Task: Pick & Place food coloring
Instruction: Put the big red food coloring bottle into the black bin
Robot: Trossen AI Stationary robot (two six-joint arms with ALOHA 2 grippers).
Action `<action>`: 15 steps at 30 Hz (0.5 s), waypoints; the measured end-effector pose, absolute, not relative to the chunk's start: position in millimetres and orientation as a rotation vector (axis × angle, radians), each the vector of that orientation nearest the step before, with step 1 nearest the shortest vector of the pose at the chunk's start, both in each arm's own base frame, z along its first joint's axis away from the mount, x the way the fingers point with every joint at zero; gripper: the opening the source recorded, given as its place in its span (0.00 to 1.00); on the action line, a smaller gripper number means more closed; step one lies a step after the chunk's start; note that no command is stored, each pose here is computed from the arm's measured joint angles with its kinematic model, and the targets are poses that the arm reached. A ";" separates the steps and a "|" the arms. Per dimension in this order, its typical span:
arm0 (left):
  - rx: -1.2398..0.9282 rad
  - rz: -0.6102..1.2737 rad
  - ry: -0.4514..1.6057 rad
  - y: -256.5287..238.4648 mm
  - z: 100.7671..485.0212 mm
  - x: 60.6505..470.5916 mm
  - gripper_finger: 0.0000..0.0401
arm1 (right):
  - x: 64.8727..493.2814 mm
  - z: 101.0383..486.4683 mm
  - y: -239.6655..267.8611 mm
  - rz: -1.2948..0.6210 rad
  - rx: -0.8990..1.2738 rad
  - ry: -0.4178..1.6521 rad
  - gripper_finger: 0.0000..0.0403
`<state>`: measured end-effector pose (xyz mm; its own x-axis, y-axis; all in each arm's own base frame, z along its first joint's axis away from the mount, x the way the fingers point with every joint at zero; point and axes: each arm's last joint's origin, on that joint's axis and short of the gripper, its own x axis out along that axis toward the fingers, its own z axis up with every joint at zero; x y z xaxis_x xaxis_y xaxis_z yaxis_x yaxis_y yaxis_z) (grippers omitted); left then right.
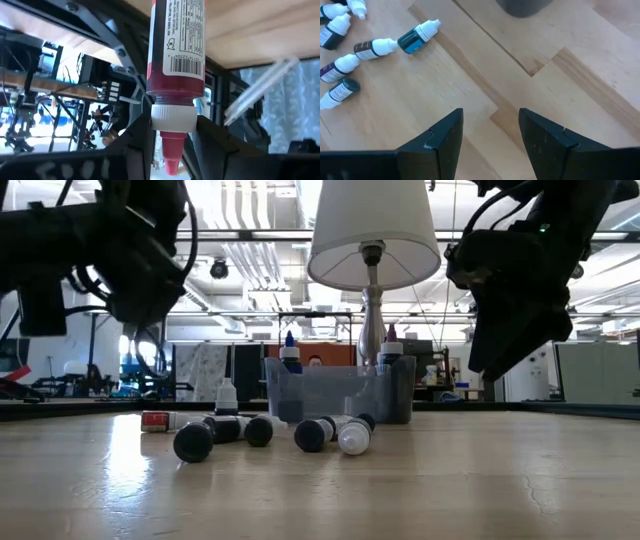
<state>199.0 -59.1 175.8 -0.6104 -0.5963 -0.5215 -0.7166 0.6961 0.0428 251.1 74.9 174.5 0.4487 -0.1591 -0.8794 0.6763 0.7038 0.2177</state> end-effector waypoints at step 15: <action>-1.080 0.371 2.308 -61.8 169.0 211.4 0.21 | 249.0 171.9 73.7 -0.551 0.554 0.992 0.46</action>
<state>211.4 -61.8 169.0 -0.5195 -0.6159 -0.5923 -0.7705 0.6373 0.0131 249.0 73.7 171.9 0.4369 -0.1755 -0.8822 0.6563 0.7329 0.1792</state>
